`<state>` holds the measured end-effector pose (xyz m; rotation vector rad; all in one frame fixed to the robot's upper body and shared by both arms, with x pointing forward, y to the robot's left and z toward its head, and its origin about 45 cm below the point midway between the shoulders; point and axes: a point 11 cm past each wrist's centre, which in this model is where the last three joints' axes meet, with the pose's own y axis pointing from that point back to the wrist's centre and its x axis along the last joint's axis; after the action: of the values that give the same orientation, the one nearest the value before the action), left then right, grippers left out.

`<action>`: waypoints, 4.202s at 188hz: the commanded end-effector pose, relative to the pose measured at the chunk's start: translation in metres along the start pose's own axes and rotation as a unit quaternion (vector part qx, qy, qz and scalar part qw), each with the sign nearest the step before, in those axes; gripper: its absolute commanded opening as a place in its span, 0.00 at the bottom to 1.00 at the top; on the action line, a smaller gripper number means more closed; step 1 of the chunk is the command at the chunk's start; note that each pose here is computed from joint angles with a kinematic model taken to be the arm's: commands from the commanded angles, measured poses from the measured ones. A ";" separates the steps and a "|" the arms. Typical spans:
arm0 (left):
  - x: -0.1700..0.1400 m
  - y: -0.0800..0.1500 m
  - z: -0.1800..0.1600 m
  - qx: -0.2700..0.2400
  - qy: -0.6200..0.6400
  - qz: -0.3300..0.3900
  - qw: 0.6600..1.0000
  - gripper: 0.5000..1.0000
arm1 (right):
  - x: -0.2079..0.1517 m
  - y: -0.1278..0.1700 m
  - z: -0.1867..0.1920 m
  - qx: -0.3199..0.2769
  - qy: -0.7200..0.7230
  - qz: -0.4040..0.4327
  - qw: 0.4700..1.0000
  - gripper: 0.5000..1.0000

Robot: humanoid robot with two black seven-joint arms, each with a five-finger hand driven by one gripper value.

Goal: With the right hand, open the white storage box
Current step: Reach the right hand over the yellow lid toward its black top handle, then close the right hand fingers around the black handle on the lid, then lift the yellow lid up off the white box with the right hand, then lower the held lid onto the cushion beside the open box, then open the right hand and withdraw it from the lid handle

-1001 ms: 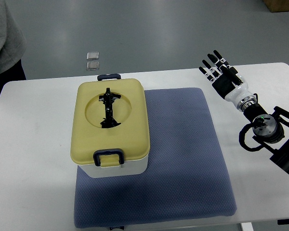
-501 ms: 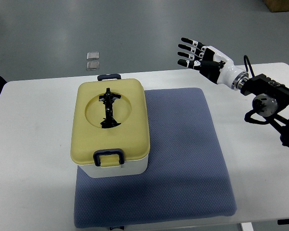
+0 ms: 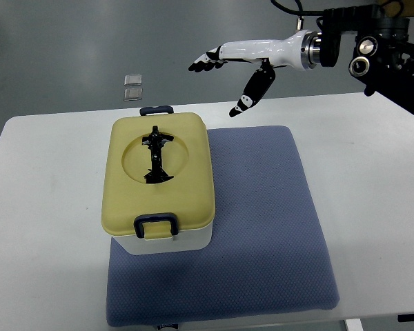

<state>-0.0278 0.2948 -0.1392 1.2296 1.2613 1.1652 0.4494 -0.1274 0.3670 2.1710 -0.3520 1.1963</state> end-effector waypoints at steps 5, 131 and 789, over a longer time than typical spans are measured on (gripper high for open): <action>0.000 0.000 0.000 0.000 0.002 0.000 1.000 1.00 | -0.006 -0.019 -0.026 0.015 0.088 -0.021 0.996 0.86; 0.001 0.000 0.000 0.000 0.002 0.001 1.000 1.00 | -0.042 -0.057 -0.080 0.106 0.212 0.008 0.972 0.86; 0.000 0.000 0.000 0.000 0.001 0.000 1.000 1.00 | -0.154 0.036 0.076 0.011 0.107 -0.016 0.994 0.00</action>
<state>-0.0276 0.2951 -0.1392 1.2299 1.2611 1.1668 0.3973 -0.2116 0.2280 2.0297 -0.2032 1.4128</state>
